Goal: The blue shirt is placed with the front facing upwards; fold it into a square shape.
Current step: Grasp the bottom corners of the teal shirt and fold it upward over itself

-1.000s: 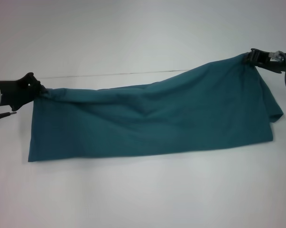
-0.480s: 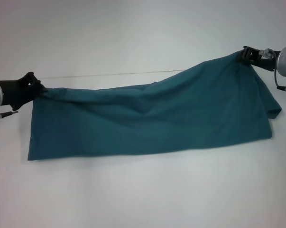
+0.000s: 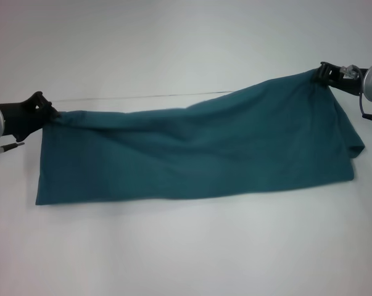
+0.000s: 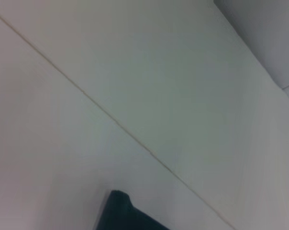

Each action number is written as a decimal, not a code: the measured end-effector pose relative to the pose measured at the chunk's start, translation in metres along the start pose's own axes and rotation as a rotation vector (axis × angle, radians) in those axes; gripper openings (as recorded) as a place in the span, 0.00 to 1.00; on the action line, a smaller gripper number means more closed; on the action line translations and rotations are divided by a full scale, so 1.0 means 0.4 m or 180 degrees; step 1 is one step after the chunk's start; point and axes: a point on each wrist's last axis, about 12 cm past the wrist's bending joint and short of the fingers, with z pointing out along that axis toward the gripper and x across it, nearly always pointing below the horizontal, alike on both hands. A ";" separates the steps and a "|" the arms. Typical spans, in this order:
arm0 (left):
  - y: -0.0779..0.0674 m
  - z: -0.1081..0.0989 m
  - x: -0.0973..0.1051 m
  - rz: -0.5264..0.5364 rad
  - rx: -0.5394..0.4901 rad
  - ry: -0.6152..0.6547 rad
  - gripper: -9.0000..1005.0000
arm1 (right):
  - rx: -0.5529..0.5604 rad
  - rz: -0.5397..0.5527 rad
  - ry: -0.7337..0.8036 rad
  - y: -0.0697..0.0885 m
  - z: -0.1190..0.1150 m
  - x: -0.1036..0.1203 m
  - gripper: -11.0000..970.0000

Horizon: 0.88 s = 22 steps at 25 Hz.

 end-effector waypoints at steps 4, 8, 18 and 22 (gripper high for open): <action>0.003 -0.001 -0.002 -0.0030 0.0019 -0.0043 0.14 | 0.0027 0.0031 -0.0009 -0.008 -0.001 0.003 0.09; 0.003 -0.001 -0.002 -0.0026 0.0020 -0.0042 0.15 | 0.0035 0.0028 -0.0004 -0.010 0.000 0.004 0.09; 0.002 -0.001 -0.006 -0.0001 0.0023 -0.0080 0.18 | 0.0032 0.0013 0.0003 -0.008 0.000 0.004 0.09; 0.008 -0.001 -0.005 -0.0046 0.0032 -0.0154 0.19 | 0.0038 -0.0023 0.0025 -0.014 -0.003 -0.001 0.09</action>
